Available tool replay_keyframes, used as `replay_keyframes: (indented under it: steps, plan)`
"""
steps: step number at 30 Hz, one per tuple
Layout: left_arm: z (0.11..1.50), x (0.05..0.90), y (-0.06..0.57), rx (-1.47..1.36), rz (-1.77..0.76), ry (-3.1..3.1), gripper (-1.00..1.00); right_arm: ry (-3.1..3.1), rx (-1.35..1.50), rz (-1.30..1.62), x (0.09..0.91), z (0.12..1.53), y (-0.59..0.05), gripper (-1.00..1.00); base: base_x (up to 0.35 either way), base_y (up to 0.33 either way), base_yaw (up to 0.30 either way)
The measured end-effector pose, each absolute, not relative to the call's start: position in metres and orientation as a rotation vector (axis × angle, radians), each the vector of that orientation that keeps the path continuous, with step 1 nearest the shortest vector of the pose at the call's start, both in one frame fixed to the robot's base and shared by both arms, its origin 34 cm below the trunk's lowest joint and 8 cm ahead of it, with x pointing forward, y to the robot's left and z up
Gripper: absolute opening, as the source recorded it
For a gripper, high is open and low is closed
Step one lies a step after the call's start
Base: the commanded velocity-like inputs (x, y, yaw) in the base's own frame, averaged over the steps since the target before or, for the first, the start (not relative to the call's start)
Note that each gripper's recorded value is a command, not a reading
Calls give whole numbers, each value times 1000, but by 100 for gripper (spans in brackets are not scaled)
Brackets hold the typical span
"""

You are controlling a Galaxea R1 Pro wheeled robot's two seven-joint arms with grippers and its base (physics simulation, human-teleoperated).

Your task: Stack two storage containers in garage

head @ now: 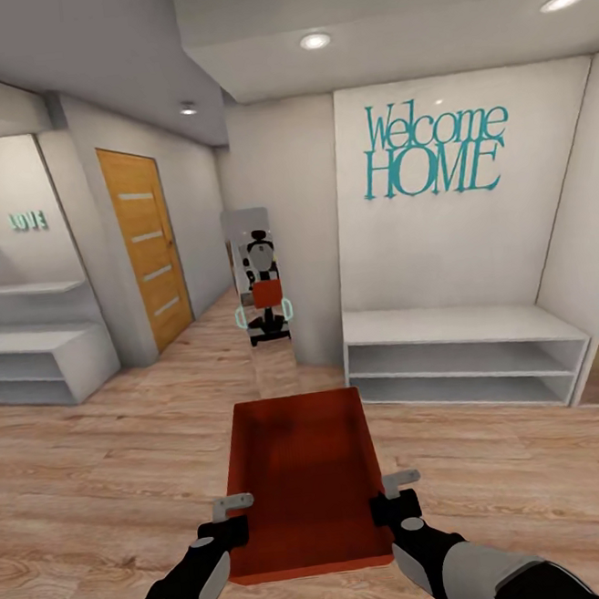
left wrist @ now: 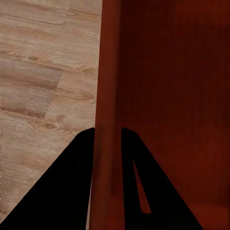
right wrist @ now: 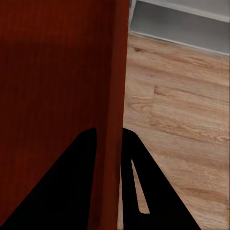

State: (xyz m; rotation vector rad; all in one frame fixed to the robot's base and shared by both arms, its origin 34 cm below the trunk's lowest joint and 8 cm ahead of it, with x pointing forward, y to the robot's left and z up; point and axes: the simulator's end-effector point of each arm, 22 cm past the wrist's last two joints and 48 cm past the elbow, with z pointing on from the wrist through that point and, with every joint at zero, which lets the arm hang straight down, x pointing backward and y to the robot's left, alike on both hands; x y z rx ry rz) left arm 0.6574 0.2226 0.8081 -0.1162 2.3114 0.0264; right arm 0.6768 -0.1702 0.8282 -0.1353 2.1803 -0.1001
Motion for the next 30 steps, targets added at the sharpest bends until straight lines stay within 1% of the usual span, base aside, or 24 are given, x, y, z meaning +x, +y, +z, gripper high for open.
replay_keyframes:
  steps: [30]
  plan:
    - [808, 657, 223, -116, 27, 2312, -100, 2181, -135, -100, 677, 828, -170, -100, 323, 0, 266]
